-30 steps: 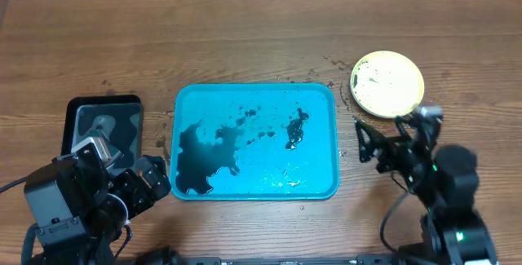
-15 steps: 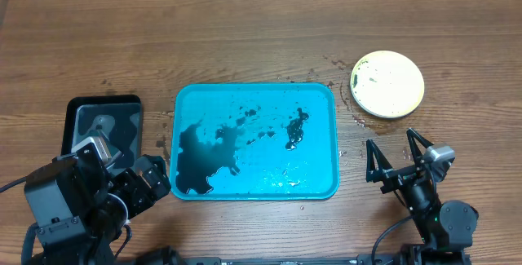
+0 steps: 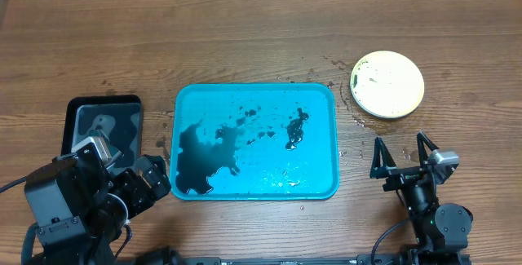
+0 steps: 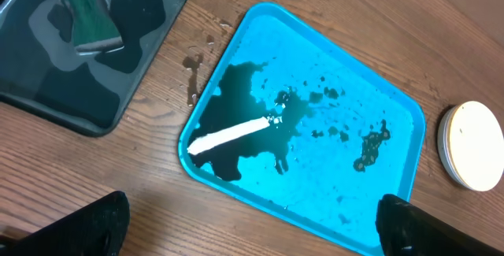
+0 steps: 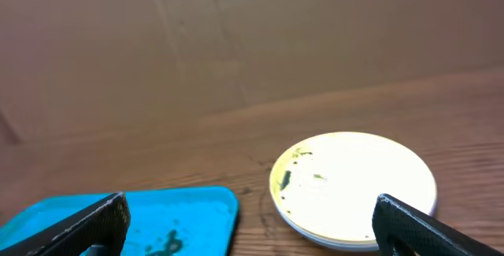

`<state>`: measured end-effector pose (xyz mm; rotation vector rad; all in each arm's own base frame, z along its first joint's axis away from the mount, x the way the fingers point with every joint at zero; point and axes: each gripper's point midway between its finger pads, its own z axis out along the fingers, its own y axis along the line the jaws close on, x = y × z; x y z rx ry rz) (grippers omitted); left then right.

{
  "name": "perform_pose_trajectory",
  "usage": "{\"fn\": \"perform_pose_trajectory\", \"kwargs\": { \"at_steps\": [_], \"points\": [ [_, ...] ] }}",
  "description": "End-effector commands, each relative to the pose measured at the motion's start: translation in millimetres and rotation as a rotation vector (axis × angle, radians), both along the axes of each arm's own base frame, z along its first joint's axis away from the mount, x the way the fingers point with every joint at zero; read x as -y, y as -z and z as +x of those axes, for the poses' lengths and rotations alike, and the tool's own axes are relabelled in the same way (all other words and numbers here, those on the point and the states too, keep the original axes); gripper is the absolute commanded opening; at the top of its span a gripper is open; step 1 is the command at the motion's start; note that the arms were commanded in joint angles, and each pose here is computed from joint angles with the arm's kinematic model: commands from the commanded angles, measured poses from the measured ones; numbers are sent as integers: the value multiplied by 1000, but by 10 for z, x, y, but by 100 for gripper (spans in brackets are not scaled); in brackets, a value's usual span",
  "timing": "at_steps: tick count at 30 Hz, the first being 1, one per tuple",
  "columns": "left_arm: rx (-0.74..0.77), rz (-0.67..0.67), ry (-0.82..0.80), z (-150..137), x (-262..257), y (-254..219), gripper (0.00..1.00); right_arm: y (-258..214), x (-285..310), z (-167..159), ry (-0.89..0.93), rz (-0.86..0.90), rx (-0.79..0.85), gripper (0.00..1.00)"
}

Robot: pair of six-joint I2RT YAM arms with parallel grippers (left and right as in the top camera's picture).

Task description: Clean dirty plates on tray and stack at the side

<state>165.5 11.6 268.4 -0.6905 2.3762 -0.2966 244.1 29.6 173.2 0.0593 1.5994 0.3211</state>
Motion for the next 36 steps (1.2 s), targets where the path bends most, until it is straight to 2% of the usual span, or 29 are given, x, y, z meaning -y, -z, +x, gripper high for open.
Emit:
{"fn": "perform_pose_trajectory", "kwargs": {
  "at_steps": [1, 25, 27, 31, 34, 36],
  "points": [
    [-2, -6, 1, 0, 12, 16, 100, 20, 49, 8, 30, -68, 14, 100],
    [-2, -6, 1, 0, 12, 16, 100, 16, 48, 8, 29, -89, 18, 100],
    [-29, 57, 8, -45, -61, 54, 100, 16, 48, 8, 29, -89, 18, 100],
    [-43, 77, 100, -23, 17, 152, 100, 16, 48, 8, 29, -88, 18, 100],
    [43, 172, 313, 109, 188, 259, 100, 16, 48, 8, 29, -89, 18, 100],
    [136, 219, 379, 173, 269, 360, 100, 16, 48, 8, 29, -89, 18, 100]
  ]
}}
